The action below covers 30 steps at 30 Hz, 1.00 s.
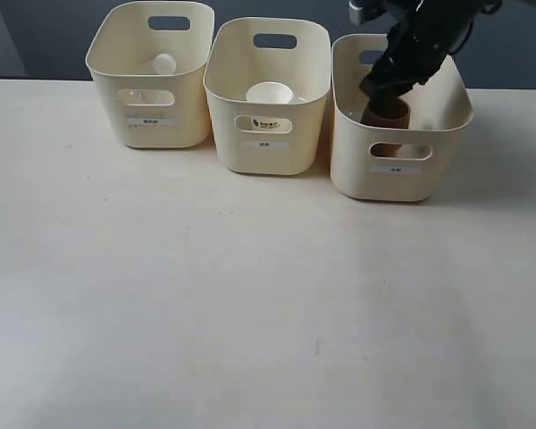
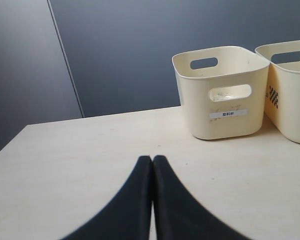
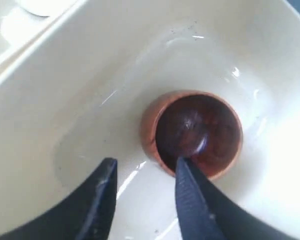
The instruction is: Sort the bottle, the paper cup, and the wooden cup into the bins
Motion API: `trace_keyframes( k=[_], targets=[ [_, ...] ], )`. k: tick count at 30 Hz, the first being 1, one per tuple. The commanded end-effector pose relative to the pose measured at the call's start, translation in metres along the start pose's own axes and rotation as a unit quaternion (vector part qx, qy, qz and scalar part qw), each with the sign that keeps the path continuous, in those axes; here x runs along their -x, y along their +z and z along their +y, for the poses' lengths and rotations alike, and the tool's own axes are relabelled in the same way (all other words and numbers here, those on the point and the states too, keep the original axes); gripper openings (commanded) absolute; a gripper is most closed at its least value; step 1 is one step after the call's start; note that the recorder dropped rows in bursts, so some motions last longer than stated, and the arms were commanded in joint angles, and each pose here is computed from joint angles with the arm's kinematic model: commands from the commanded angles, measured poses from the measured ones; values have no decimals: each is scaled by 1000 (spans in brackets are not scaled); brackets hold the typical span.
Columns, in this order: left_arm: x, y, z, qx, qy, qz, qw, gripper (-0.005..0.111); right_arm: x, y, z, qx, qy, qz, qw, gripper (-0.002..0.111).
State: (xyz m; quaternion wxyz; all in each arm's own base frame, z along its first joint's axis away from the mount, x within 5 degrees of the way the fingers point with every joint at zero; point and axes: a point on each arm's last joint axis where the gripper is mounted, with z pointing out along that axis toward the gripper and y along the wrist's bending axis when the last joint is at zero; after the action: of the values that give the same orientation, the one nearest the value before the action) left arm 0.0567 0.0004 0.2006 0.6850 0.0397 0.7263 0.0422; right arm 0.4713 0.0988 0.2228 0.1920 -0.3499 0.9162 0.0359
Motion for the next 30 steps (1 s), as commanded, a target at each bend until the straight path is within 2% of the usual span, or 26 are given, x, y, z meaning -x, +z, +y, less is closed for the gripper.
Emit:
trace_keyframes(
  k=[1, 5, 10, 16, 22, 24, 30],
  targets=[
    [0, 0, 0, 1, -1, -5, 1000, 0, 0, -48, 5, 4, 14, 0, 1000, 38],
    [0, 0, 0, 1, -1, -5, 1000, 0, -3, -76, 12, 11, 23, 7, 1000, 34],
    [0, 0, 0, 1, -1, -5, 1000, 0, -5, -120, 21, -6, 41, -29, 999, -1],
    [0, 0, 0, 1, -1, -5, 1000, 0, -31, -165, 42, -19, 50, -40, 998, 0],
    [0, 0, 0, 1, -1, -5, 1000, 0, -102, -229, 96, -26, 55, -76, 995, 0],
    [0, 0, 0, 1, -1, -5, 1000, 0, -135, -256, 120, -54, 54, -128, 989, 0],
    [0, 0, 0, 1, -1, -5, 1000, 0, -199, -276, 160, -87, 55, -207, 973, 0]
  ],
)
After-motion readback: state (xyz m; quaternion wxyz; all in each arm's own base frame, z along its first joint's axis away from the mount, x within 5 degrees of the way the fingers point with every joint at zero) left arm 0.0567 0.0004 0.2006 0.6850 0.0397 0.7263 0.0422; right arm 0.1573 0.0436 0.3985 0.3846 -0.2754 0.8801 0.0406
